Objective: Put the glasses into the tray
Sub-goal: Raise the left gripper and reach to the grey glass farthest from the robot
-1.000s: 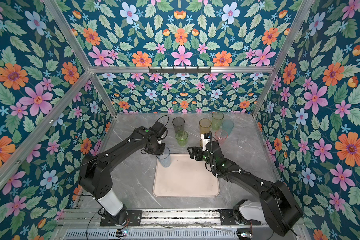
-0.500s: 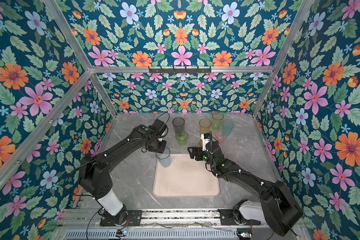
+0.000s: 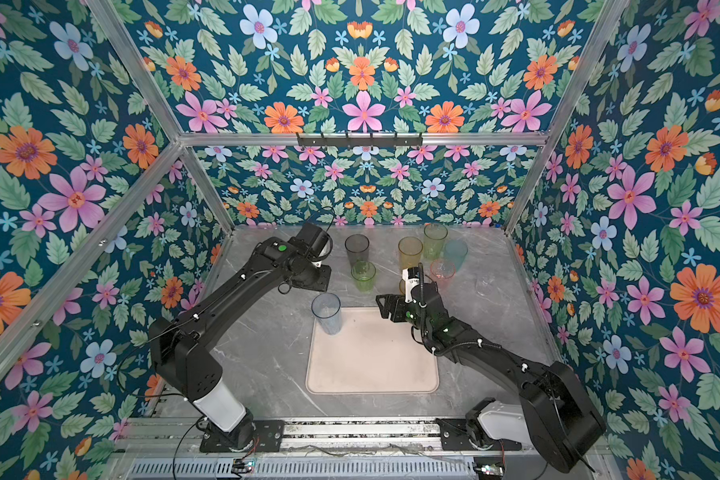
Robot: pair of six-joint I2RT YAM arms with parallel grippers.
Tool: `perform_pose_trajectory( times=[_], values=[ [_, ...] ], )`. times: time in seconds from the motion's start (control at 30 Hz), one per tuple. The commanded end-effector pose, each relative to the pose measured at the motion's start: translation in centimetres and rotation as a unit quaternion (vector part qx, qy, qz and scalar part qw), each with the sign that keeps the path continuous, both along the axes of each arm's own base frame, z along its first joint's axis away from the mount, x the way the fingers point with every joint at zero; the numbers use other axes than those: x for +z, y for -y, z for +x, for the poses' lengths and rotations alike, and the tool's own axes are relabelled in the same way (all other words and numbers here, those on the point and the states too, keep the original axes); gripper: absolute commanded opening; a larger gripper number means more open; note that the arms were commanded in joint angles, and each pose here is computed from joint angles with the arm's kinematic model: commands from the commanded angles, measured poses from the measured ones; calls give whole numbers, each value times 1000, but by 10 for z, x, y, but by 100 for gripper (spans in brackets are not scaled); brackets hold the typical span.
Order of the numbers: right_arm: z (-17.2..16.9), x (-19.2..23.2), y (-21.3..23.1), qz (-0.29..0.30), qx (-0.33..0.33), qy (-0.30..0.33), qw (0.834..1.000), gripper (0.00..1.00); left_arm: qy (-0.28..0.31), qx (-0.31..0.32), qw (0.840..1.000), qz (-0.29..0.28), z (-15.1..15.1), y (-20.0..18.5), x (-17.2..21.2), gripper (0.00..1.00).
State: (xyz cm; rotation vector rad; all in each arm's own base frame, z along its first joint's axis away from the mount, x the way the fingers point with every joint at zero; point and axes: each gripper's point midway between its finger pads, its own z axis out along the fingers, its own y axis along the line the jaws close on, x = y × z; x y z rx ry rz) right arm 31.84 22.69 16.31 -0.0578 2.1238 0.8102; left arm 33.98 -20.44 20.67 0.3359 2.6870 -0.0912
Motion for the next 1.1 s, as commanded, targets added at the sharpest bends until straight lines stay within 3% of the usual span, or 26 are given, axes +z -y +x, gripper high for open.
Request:
perform_pose_trajectory(
  times=[0.0, 0.5, 1.07],
  values=[
    [2, 7, 1, 9, -7, 12, 1000, 88, 15, 6, 1000, 9, 6, -4, 12, 58],
    [2, 7, 2, 9, -9, 13, 1000, 88, 131, 61, 989, -34, 89, 1, 65, 64],
    [0, 7, 2, 13, -7, 16, 1000, 88, 150, 65, 985, -55, 149, 18, 53, 68]
  ],
)
